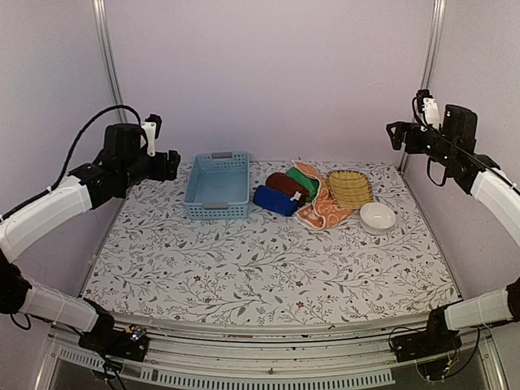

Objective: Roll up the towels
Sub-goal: Pick up the towel from the towel pile, then place the towel at the center of the board, then pick up the towel from the center of the board.

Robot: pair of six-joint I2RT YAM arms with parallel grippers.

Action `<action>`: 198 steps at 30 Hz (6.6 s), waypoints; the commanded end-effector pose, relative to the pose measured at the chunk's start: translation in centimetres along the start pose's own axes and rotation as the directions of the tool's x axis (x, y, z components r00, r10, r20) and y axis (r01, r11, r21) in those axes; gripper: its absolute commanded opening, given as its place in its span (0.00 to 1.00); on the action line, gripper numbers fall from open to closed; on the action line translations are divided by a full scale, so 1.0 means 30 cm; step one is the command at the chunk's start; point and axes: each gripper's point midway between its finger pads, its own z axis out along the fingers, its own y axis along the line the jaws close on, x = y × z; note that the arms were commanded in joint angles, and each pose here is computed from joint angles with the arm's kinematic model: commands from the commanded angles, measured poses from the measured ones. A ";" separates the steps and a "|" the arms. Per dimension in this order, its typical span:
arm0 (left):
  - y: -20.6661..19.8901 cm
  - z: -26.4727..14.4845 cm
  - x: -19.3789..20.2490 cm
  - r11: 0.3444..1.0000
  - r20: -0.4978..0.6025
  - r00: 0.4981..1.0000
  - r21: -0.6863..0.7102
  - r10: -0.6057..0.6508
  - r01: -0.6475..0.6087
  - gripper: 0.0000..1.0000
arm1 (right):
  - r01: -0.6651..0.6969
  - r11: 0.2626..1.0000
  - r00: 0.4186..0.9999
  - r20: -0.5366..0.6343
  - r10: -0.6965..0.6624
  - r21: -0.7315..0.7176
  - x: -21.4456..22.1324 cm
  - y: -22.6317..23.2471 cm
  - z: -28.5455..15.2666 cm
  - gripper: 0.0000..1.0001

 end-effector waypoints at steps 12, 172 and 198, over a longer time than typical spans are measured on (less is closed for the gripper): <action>-0.342 0.044 0.181 0.950 -0.144 0.989 0.312 0.034 0.013 0.71 | 0.160 0.932 0.934 -0.254 -0.249 -0.326 0.316 0.117 0.108 0.81; -1.024 -0.243 0.460 0.658 0.178 0.809 0.498 0.560 -0.565 0.00 | -0.155 0.411 0.720 -0.388 -0.576 -0.898 0.749 0.511 -0.271 0.05; -0.634 -0.405 0.512 0.634 0.135 0.785 0.515 0.605 -0.577 0.43 | -0.261 0.657 0.670 -0.623 -0.404 -0.707 0.866 0.399 -0.239 0.42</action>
